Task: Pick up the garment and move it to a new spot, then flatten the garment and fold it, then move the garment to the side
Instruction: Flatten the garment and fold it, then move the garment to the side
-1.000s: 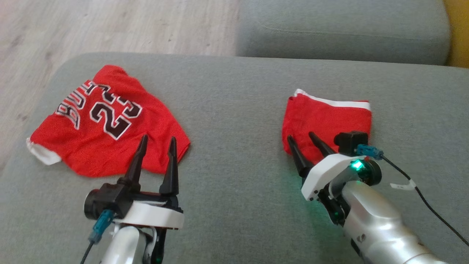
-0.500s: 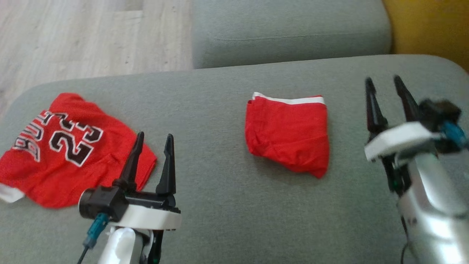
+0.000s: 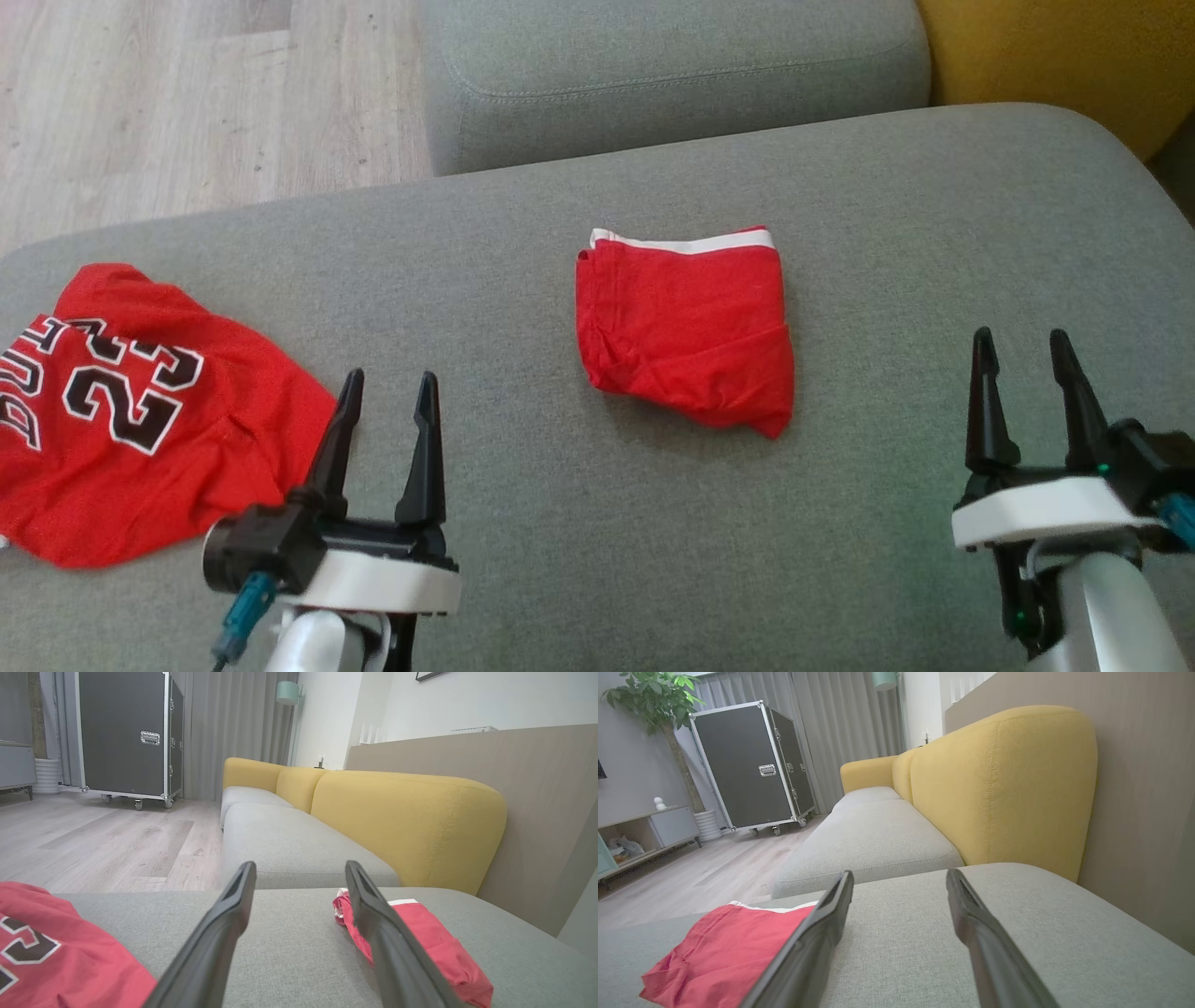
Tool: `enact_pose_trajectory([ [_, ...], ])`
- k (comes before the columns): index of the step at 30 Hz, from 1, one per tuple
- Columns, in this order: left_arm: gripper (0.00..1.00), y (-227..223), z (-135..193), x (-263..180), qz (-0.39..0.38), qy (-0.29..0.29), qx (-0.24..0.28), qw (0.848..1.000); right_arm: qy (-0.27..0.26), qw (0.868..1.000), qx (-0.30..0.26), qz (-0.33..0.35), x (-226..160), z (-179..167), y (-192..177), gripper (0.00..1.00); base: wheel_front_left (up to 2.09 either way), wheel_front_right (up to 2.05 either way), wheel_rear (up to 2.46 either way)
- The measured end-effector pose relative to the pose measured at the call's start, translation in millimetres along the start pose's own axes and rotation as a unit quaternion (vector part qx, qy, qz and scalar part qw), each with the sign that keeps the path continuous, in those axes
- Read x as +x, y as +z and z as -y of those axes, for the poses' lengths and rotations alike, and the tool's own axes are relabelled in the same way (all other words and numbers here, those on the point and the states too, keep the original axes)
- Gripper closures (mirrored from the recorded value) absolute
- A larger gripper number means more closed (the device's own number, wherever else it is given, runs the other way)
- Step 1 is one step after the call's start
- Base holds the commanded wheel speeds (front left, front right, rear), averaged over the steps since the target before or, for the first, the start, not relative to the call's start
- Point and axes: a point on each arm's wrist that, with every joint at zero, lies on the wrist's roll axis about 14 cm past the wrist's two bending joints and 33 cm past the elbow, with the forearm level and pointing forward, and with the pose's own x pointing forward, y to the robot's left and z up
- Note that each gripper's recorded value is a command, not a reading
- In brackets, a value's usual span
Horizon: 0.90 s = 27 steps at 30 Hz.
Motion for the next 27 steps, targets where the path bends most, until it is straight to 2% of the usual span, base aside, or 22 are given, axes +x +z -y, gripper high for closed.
enact_pose_trajectory([
  [3, 0.0, -5.9, -0.9, -4.2, -0.009, 0.003, -0.002, 1.0, -0.007, 1.0, 0.017, -0.004, -5.2, 2.4, -3.9, 0.0, 0.0, 0.0, 0.0],
  [11, 0.0, -3.9, -3.6, -5.5, -0.006, 0.007, -0.001, 1.0, 0.003, 1.0, 0.019, -0.004, -2.6, -4.5, -4.5, 0.0, 0.0, 0.0, 0.0],
  [15, 0.0, -6.4, -7.1, -6.8, -0.009, 0.012, -0.002, 1.0, 0.013, 1.0, -0.007, -0.019, 1.7, -9.2, -13.2, 0.0, 0.0, 0.0, 0.0],
  [21, 0.0, -11.7, -17.4, -1.6, -0.016, 0.023, -0.002, 1.0, 0.026, 0.998, -0.011, -0.062, 28.4, -19.0, -37.5, 0.0, 0.0, 0.0, 0.0],
  [27, 0.0, -17.2, -27.8, 4.0, -0.023, 0.031, 0.0, 0.999, 0.057, 0.99, 0.012, -0.129, 64.7, -49.1, -71.2, 0.0, 0.0, 0.0, 0.0],
])
